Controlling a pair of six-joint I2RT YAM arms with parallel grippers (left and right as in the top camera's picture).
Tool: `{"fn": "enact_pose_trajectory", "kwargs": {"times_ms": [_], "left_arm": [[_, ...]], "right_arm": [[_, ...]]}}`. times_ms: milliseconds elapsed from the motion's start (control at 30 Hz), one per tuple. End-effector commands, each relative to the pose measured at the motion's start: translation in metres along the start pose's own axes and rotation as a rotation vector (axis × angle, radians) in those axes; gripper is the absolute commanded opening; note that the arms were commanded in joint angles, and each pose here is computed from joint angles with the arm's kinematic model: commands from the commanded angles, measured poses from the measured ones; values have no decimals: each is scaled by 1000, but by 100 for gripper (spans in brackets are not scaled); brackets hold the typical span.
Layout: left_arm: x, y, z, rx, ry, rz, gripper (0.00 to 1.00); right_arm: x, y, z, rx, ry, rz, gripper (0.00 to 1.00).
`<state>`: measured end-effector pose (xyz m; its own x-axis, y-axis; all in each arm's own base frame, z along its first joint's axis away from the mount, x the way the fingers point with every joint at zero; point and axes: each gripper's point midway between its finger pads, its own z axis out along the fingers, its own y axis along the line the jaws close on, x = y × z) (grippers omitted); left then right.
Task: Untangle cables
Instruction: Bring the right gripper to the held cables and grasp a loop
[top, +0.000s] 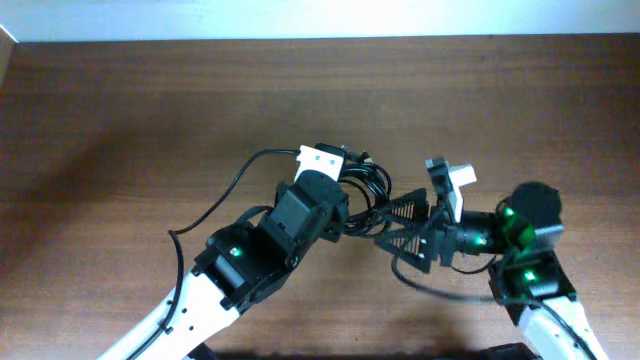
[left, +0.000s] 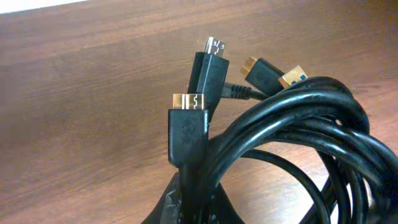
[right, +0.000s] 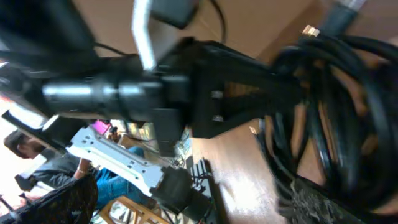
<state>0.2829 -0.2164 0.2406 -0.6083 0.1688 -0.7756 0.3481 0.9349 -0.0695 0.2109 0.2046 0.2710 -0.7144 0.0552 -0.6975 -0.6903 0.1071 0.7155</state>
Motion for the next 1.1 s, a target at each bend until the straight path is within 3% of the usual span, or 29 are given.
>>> {"fn": "enact_pose_trajectory", "kwargs": {"times_ms": [0,233,300,400,500,667,767,1067], "left_arm": [[-18,25,-8,-150,-68,69,0],[-5,88,-10,-387,6,50,0],[1,96,-9,-383,39,26,0],[4,101,-7,-371,57,6,0],[4,100,-7,-369,60,22,0],[1,97,-7,-359,55,66,0],[-7,66,2,-184,26,37,0],[-13,8,0,5,-20,75,0]], "right_arm": [[-12,-14,5,33,-27,-48,98],[-47,-24,1,152,-145,-143,99],[-61,-37,-3,256,-189,-134,99],[-78,-77,-29,597,-219,-91,99],[-77,-73,-41,718,-95,-183,99],[-42,-58,-33,698,165,-342,100],[-26,-52,-18,681,239,-380,90],[-28,-75,-14,790,221,-299,90]]}}
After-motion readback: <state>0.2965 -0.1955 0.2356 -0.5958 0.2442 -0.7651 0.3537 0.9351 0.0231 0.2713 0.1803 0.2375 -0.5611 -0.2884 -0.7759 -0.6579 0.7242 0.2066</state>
